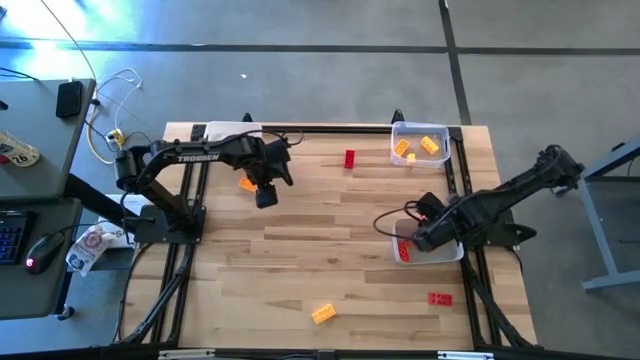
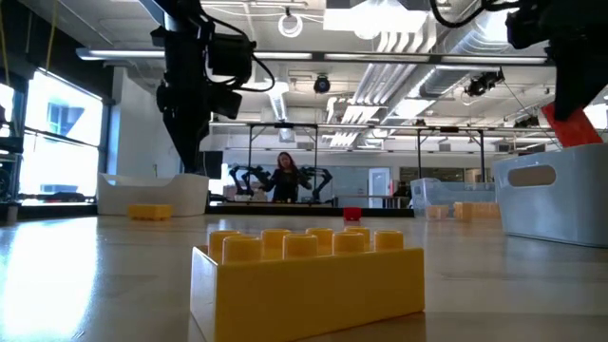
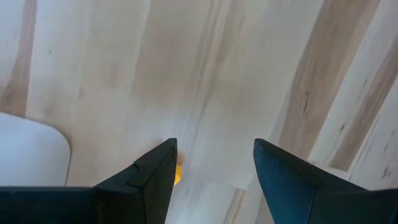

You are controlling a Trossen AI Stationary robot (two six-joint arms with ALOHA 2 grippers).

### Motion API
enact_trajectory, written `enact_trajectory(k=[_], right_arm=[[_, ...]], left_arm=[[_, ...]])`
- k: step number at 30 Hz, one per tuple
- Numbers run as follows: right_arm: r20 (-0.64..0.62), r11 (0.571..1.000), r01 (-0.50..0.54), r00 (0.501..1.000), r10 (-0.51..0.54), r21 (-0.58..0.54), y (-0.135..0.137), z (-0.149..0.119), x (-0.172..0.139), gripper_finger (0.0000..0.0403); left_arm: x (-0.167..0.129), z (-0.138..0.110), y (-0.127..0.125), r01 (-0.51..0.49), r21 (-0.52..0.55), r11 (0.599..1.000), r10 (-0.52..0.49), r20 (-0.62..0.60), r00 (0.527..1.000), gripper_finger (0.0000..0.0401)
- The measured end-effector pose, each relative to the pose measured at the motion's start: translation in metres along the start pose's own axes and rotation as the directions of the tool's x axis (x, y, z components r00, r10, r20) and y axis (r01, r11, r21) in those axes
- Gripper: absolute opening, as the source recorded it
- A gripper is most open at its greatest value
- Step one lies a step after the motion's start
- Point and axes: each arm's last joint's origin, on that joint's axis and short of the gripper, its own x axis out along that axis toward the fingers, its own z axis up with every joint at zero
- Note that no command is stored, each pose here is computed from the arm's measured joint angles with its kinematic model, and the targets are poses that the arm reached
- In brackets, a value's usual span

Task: Sort & place blocks by color
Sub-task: Put the orange game piece into the gray bin

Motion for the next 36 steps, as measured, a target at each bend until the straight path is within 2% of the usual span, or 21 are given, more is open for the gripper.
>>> enact_trajectory(k=[7, 11, 19, 24, 28, 36], right_arm=[[-0.073, 0.995, 0.047, 0.997, -0.04, 0.091, -0.004, -0.013, -0.004, 0.0078], [-0.142, 0.985, 0.088, 0.988, -0.067, 0.146, -0.005, -0.024, 0.005, 0.0078], [-0.294, 0.97, 0.191, 0.945, -0.141, 0.149, -0.006, -0.044, 0.026, 0.0078], [-0.312, 0.972, 0.168, 0.944, -0.111, 0.163, -0.005, -0.049, 0.039, 0.0078], [-0.306, 0.975, 0.143, 0.948, -0.085, 0.172, -0.003, -0.052, 0.046, 0.0087], [-0.301, 0.984, 0.117, 0.951, -0.072, 0.133, -0.001, -0.051, 0.046, 0.0143]], left_arm=[[-0.001, -0.006, 0.007, 0.004, 0.038, 0.999, -0.002, -0.047, 0.999, 0.02], [-0.001, -0.009, 0.013, 0.007, 0.062, 0.998, -0.003, -0.062, 0.998, 0.02], [-0.003, -0.015, 0.024, 0.018, 0.125, 0.992, -0.006, -0.095, 0.995, 0.02], [-0.004, -0.022, 0.028, 0.029, 0.147, 0.989, -0.005, -0.158, 0.987, 0.02], [-0.005, -0.025, 0.034, -0.035, 0.167, 0.985, 0.068, -0.196, 0.978, 0.02], [-0.005, -0.026, 0.035, -0.01, 0.34, 0.94, 0.085, -0.207, 0.975, 0.02]])
